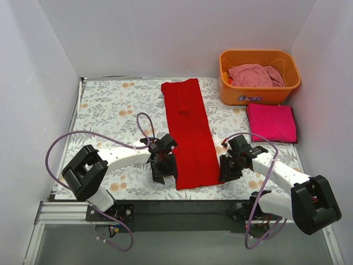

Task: Fold and stack the t-shirts
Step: Fold the tshirt

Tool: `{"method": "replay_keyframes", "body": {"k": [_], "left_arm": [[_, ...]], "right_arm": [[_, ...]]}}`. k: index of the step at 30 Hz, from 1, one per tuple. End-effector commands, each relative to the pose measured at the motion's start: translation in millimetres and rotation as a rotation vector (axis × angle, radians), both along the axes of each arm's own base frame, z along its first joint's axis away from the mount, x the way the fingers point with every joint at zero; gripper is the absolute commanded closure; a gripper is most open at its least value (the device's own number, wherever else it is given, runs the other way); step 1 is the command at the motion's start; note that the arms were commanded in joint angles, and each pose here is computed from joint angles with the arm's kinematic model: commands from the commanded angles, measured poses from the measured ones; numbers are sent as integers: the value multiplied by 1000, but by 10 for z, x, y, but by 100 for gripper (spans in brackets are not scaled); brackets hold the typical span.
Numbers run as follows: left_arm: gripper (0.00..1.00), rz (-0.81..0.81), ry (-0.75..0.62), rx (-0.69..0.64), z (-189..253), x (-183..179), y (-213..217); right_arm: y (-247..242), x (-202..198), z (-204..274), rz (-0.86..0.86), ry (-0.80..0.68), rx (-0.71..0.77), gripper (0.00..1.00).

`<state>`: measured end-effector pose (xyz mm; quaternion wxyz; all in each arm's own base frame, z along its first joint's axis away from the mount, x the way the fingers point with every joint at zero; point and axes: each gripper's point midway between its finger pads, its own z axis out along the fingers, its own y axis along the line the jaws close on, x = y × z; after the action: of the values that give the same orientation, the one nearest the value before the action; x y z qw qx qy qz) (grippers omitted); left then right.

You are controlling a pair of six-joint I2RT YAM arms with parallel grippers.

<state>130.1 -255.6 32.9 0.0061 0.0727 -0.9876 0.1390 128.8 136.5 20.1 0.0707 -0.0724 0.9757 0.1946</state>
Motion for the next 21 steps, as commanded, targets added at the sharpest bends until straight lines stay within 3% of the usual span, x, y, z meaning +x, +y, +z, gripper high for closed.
{"method": "replay_keyframes", "body": {"k": [1,3,5,8,13,21], "left_arm": [[43,-3,-5,-21,68,13,-118],[43,-8,1,-17,53,-7,-133],[43,-15,9,-16,40,-18,-156],[43,-23,20,-7,17,-32,-176],[48,-41,38,12,-25,-78,-206],[66,-66,71,55,-104,-153,-242]], "right_arm": [[-11,-28,-63,-13,17,-8,65],[-7,-61,-84,-9,33,-7,68],[6,-76,-89,1,36,-7,77],[13,-80,-89,9,33,-11,99],[37,-76,-76,19,22,0,99],[67,-78,-68,27,18,16,99]]}}
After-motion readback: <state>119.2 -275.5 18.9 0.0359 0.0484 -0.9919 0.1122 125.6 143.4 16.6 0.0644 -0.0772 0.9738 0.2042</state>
